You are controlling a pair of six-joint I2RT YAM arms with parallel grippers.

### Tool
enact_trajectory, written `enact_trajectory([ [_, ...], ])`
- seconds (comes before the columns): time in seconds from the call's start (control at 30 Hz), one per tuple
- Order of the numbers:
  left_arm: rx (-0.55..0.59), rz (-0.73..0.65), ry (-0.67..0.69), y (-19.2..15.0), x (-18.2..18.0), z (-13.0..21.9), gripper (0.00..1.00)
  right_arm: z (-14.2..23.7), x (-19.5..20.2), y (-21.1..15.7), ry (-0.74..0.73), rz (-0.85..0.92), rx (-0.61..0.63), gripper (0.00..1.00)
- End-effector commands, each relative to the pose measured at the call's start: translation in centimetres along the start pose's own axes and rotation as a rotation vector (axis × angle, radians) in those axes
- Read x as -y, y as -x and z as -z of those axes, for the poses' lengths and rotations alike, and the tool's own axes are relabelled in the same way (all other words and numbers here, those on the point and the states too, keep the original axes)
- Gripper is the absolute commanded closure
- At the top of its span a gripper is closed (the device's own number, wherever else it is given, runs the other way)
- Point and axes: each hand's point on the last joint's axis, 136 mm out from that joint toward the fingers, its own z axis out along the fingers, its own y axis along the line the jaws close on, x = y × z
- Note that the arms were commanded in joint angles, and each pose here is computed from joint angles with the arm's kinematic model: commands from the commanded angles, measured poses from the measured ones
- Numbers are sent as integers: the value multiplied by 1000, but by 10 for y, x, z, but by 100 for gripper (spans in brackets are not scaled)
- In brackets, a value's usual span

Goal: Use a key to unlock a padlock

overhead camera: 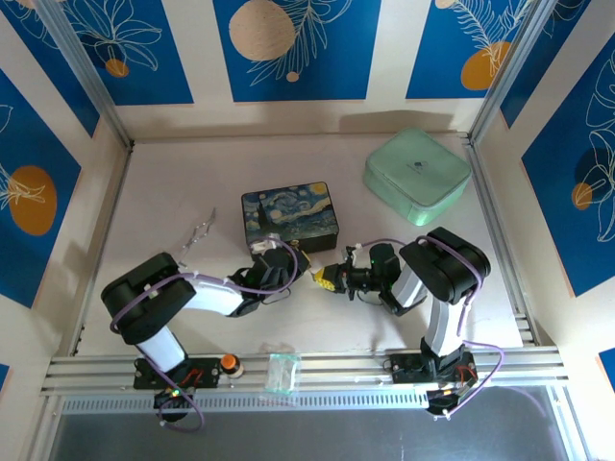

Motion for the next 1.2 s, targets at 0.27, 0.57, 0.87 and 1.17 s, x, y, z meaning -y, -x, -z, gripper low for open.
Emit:
enact_trajectory([
  [0.27,-56,0,-105,-18,31,4,100,-1,-23,17,82,19,35,100],
  [0.57,-68,-5,-127,-24,36,1,100,-4,-22,18,84,-29,-7,100],
  [0.87,-49,-22,-78,-23,32,0,100,-11,-18,8,68,-59,0,100],
  [1.17,-56,-26,-59,-29,31,-3,100,-11,-19,15,70,-64,46,100],
])
